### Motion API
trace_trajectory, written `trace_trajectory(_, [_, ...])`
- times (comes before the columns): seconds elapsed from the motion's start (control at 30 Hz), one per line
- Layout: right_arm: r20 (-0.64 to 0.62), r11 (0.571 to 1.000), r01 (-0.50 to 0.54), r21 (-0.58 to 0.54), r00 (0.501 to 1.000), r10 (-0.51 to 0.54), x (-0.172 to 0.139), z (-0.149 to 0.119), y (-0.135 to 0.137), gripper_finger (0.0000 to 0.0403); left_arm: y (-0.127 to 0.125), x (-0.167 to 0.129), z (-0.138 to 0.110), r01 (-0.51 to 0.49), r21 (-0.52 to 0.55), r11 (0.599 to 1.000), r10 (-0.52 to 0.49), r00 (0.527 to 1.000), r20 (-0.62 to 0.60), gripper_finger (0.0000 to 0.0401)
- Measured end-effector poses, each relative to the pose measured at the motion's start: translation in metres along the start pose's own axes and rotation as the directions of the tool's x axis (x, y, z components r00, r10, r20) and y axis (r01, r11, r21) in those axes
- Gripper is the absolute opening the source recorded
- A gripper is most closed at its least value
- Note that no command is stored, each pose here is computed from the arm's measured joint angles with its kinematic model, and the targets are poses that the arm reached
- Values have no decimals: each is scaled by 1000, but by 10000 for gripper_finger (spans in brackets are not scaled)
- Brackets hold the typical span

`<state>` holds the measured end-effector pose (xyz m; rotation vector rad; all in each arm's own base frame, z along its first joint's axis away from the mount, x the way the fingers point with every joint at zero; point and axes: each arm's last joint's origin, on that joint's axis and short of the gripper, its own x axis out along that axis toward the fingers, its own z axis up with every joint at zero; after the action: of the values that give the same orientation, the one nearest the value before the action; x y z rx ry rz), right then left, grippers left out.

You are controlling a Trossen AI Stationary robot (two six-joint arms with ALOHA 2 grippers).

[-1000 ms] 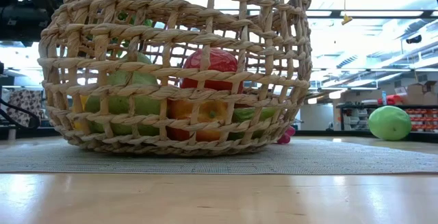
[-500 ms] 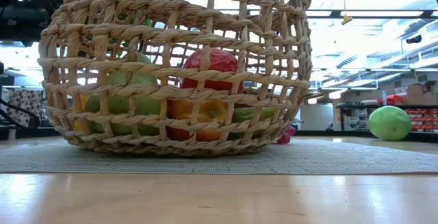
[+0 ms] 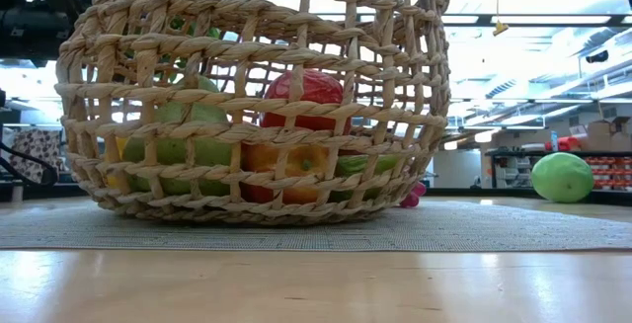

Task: Build produce basket
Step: Put the red mango into the brown basket

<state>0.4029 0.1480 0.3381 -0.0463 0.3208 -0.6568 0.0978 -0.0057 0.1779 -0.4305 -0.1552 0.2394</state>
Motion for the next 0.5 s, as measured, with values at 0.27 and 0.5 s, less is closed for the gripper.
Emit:
trace_trajectory(0.27, [8,996,65,-68,998,-65,24,-17,33,291,0,0,0,2,-1,1000,-2,1000,2,389])
trace_trajectory(0.5, [11,985,120,-128,993,-119,28,-7,55,291,0,0,0,2,-2,1000,-2,1000,3,389])
